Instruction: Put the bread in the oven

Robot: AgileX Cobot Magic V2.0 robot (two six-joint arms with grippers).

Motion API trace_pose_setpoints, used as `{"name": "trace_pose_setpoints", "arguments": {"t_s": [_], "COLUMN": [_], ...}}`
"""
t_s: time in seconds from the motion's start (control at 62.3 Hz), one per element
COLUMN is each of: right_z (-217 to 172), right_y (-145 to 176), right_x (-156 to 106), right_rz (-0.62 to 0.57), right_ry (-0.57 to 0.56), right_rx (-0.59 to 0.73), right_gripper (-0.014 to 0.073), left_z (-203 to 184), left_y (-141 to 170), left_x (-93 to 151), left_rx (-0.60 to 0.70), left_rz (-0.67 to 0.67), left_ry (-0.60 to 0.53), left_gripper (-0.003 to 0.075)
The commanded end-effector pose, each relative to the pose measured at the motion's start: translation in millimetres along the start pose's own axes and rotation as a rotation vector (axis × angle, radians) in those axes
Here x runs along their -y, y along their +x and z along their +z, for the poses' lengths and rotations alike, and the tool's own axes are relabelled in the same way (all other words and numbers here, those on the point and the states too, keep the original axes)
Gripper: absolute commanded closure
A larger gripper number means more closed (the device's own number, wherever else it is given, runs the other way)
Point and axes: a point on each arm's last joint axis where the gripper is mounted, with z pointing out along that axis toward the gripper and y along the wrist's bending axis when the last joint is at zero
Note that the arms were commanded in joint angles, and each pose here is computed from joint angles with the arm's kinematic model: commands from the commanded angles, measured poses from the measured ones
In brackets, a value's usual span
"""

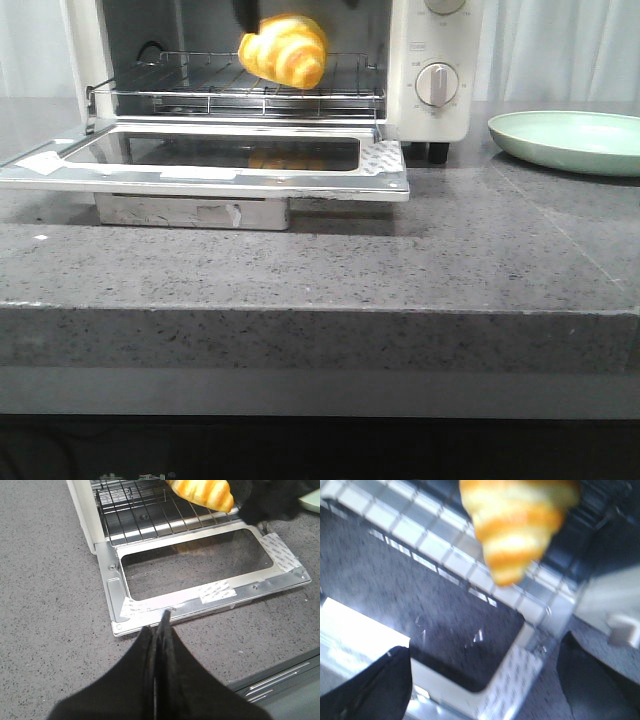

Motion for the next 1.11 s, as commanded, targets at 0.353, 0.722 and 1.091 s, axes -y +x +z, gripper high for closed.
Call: {"name": "trace_pose_setpoints", "arguments": {"t_s": [0.353,0.722,1.091], "right_z": [-70,-129,-164], "right_y": [98,201,261], "right_x": [98,123,125], "right_rz": [0.167,0.215,0.227], "right_ry": [-0.077,-0.082,-0.082], "right_rx": [0.226,0.382,0.497], "right_gripper": [-0.0008,-0.0008,-0.0008], "left_z": [-6,-6,-6], "left_y": [-12,-12,-12], "left_x": [0,0,0], "left_rx": [0.098,0.098,0.098], "left_rz": [-0.006,-0.006,-0.006], "left_ry": [0.007,0.007,0.007], "left_gripper": [0.0738,0.0738,0.0738]}}
